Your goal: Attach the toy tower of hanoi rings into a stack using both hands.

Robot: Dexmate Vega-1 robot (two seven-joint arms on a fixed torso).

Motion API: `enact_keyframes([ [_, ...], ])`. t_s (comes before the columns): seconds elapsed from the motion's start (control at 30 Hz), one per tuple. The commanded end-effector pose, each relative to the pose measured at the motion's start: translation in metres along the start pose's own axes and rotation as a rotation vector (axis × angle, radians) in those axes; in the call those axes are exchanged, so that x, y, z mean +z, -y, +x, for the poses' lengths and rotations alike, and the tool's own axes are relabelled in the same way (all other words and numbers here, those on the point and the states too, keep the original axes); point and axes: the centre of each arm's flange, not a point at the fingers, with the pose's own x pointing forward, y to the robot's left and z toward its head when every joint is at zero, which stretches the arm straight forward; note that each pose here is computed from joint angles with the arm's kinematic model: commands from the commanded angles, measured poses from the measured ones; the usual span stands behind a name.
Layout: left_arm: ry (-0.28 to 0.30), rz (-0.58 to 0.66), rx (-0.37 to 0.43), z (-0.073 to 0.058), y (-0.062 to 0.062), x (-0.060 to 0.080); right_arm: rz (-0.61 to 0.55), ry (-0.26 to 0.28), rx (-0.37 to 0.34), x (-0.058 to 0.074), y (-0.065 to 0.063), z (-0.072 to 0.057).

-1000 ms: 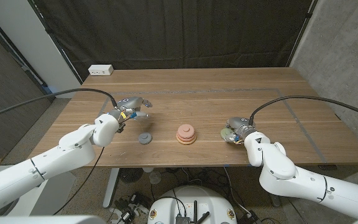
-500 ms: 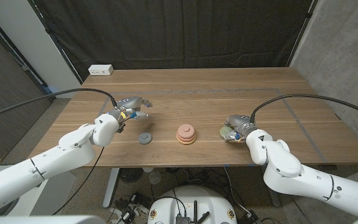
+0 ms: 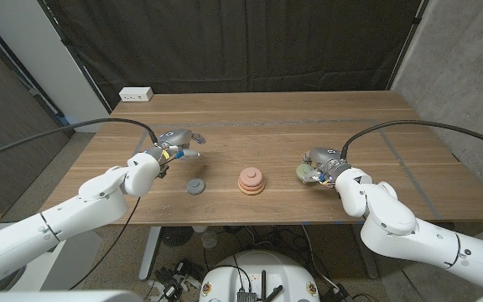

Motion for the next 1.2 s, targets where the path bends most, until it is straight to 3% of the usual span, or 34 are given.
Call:
enact_keyframes([
  [0.03, 0.004, 0.012, 0.006, 0.001, -0.003, -0.001, -0.033, 0.065, -0.030, 0.009, 0.019, -0.009],
  [0.2, 0.006, 0.006, 0.011, 0.002, -0.004, -0.001, -0.046, 0.129, -0.043, 0.015, 0.026, -0.013],
  [0.73, 0.001, -0.013, 0.017, -0.004, -0.004, -0.001, -0.104, 0.261, -0.058, 0.040, 0.041, -0.013],
  [1.2, -0.021, -0.016, 0.030, -0.013, -0.008, -0.004, -0.151, 0.346, -0.059, 0.061, 0.055, -0.015],
])
